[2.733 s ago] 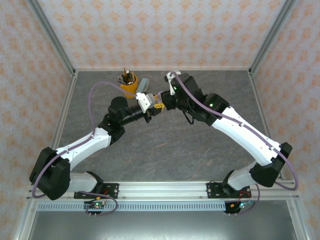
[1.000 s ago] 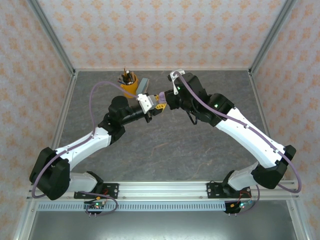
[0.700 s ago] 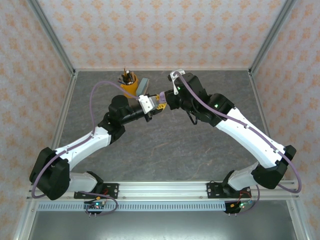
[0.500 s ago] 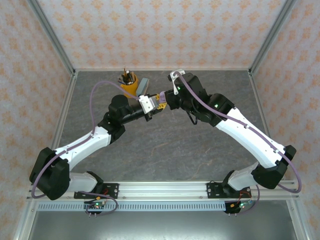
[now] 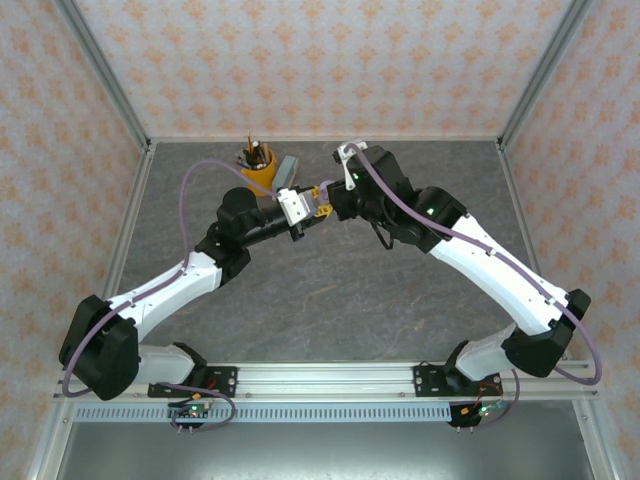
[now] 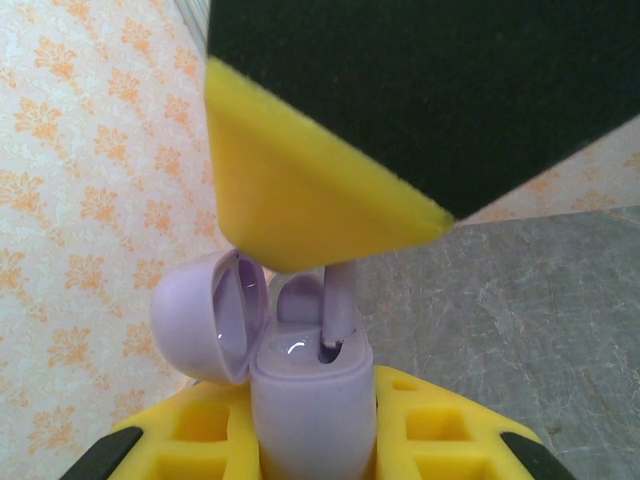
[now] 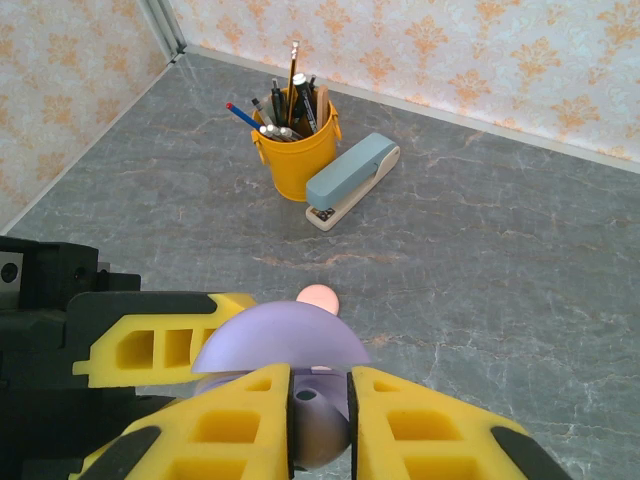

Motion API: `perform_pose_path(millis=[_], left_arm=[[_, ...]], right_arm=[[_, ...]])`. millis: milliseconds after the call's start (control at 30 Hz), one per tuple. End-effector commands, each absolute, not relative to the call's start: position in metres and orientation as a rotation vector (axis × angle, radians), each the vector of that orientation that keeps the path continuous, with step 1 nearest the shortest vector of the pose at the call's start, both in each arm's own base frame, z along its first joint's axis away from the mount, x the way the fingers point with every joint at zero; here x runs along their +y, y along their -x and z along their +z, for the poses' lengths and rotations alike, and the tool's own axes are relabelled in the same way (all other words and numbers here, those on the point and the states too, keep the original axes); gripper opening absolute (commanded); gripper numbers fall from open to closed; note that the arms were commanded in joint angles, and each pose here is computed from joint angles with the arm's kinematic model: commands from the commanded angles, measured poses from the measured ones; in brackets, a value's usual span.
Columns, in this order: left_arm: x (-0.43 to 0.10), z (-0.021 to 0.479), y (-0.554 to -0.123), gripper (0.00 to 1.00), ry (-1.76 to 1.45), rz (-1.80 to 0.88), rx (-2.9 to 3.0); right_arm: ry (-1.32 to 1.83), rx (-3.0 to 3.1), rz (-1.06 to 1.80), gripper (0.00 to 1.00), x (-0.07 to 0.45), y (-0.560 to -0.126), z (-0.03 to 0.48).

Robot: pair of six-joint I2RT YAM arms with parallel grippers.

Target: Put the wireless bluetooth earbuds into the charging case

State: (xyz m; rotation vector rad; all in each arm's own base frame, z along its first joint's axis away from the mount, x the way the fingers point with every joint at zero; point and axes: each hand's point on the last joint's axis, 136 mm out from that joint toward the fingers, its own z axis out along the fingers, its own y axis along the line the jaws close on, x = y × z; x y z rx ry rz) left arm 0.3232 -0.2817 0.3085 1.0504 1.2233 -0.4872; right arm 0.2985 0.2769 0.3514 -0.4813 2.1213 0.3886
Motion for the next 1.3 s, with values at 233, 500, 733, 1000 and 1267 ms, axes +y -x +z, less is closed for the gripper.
perform_pose_path(millis=[233, 500, 733, 1000, 1267], left_arm=[[-0.287, 0.333, -0.319, 0.00, -1.050, -0.494, 1.147], [-0.288, 0.332, -0.319, 0.00, -1.043, -0.523, 1.154], [-0.290, 0.331, -0.319, 0.00, -1.015, -0.562, 1.157], [-0.293, 0.328, -0.320, 0.00, -1.007, -0.588, 1.171], [-0.292, 0.326, -0.321, 0.00, -0.998, -0.594, 1.180]], right_arm=[[0.501, 2.150, 0.394, 0.20, 0.284, -0.301, 0.339], [0.543, 2.165, 0.413, 0.20, 0.293, -0.301, 0.335], [0.582, 2.198, 0.400, 0.21, 0.300, -0.304, 0.324], [0.518, 2.165, 0.367, 0.36, 0.291, -0.310, 0.339], [0.444, 2.094, 0.405, 0.54, 0.280, -0.306, 0.373]])
